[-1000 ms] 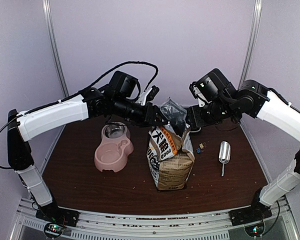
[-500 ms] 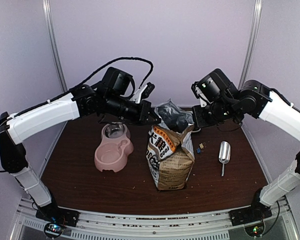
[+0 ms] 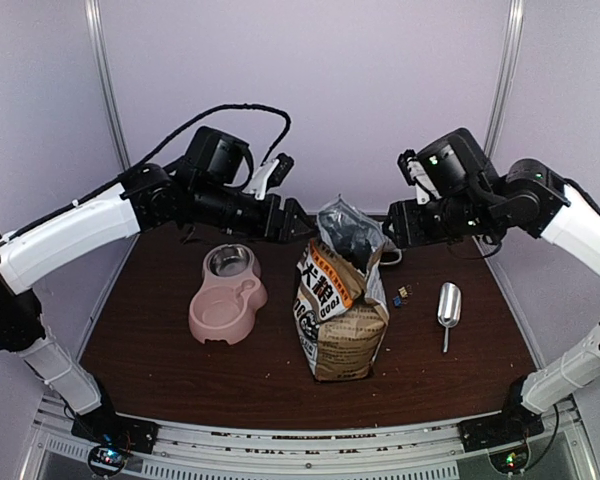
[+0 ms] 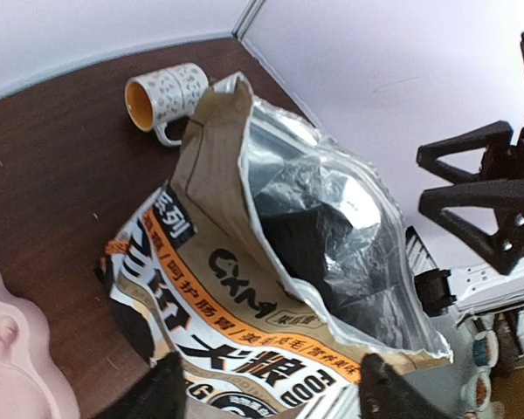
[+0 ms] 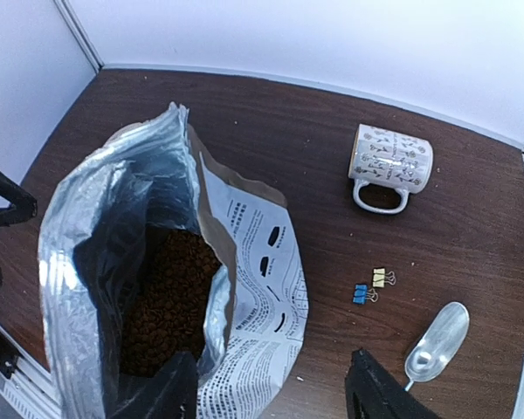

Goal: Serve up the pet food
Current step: Pick up the spatula from the corner of the board.

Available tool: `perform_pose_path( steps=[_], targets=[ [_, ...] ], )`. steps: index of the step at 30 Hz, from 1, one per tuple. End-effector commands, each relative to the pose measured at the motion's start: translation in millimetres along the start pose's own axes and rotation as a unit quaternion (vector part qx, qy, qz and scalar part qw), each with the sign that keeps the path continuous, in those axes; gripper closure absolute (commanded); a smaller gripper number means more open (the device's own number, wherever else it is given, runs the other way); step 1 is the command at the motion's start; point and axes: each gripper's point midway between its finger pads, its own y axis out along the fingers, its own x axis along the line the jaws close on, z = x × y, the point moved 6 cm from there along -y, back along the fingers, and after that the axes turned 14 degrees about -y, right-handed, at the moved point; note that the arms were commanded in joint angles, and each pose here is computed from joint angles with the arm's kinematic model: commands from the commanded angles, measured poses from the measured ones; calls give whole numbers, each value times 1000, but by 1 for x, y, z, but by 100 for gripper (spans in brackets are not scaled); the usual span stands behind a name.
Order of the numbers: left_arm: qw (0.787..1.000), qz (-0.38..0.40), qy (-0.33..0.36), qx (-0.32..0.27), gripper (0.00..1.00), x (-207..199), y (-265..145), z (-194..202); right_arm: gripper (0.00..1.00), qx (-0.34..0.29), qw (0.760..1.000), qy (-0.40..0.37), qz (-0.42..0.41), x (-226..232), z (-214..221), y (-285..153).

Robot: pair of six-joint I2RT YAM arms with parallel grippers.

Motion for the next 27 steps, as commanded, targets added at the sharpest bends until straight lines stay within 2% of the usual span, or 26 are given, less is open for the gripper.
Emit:
perform_pose_path(
  steps=[1, 3, 7, 9, 11, 13, 18, 20, 24, 27],
  targets=[
    [994, -13, 42, -95, 18, -8, -40, -21, 35, -53, 998, 21, 19, -27, -5, -30],
    [991, -32, 55, -118, 13, -4, -53, -22, 29, -54, 997, 37, 32, -42, 4, -30],
    [983, -67, 71, -153, 10, 15, -86, -17, 23, -37, 995, 74, 52, -73, 37, -10],
    [976, -111, 85, -168, 9, 38, -101, -12, 21, -19, 993, 97, 67, -90, 59, 5],
    [967, -176, 67, -174, 7, 78, -116, -6, 20, 1, 990, 123, 62, -103, 82, 22],
    [961, -208, 38, -178, 7, 111, -136, 0, 20, 20, 986, 148, 69, -118, 105, 37],
    [950, -243, 47, -190, 2, 157, -177, 13, 20, 65, 972, 207, 88, -152, 158, 74],
    [953, -232, 46, -192, 2, 170, -188, 16, 21, 81, 966, 228, 89, -161, 175, 87],
    [950, -230, 26, -211, 2, 203, -208, 15, 21, 97, 961, 242, 91, -167, 196, 105],
    [947, -222, 59, -226, 4, 209, -207, 21, 24, 111, 957, 250, 94, -172, 209, 116]
  ],
)
